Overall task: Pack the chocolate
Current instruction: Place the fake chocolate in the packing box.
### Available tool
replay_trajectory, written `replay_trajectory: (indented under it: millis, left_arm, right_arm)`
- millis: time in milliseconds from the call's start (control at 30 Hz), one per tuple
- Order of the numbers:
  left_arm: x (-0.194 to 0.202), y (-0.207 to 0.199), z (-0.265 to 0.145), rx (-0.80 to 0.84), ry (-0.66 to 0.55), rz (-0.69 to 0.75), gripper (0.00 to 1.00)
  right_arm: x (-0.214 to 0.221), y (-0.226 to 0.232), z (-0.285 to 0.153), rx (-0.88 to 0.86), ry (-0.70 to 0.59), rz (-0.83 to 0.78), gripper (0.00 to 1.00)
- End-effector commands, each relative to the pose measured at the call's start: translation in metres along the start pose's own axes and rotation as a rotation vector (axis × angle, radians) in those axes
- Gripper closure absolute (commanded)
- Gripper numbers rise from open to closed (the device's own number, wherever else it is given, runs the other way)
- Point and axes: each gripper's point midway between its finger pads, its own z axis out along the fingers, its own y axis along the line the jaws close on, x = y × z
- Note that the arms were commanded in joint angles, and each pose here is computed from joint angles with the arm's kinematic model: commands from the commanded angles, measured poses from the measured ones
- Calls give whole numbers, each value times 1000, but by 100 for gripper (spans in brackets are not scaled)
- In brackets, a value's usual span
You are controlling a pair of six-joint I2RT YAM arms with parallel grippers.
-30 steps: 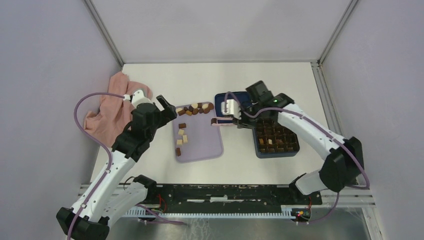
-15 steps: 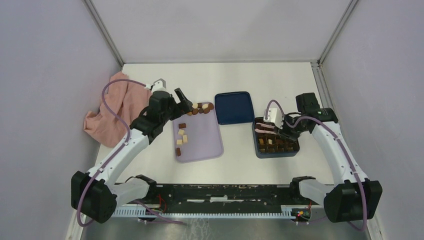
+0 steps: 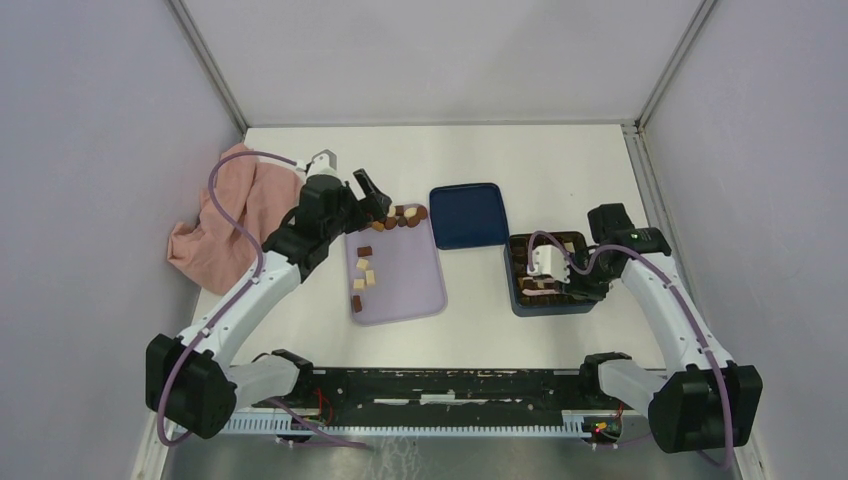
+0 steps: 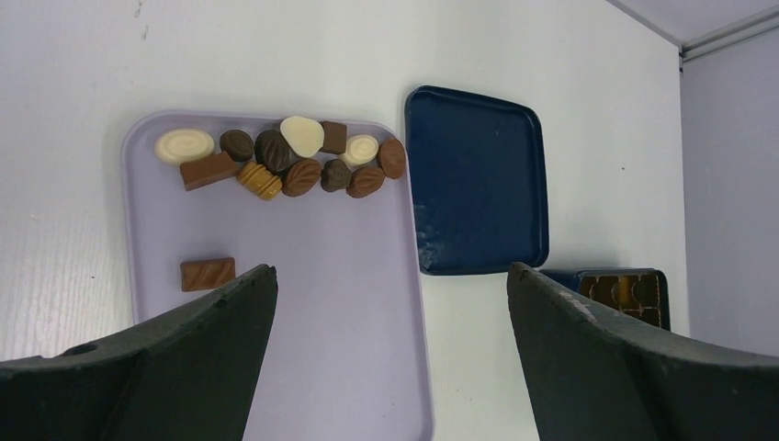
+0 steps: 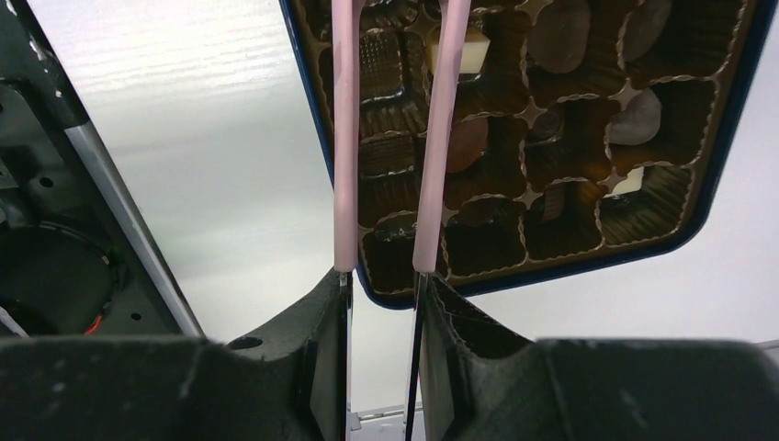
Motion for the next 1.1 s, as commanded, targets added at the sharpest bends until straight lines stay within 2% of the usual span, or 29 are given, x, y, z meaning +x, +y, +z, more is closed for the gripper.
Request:
replay_trajectory:
  millis: [0,233,600,867,1067]
  left_arm:
    - [-14,-10,-11,41,-54,-9,0]
    - [-13,-4,-16,27,-63,-16,0]
    - [-13,-5,-14,25,-58,-9,0]
    - [-14,-4,-16,20,-62,-9,0]
    - [-20,-3,-20,7,-82,-6,0]
  right_arm:
    - [9,1,3,-23,40,-32,76]
    - [12,4,10,-55,47,-30,72]
    - [10,6,14,-64,32,-12,59]
    - [0,-5,6,-32,1,-9,59]
    - [-27,-23,-13,-2,-96,11,59]
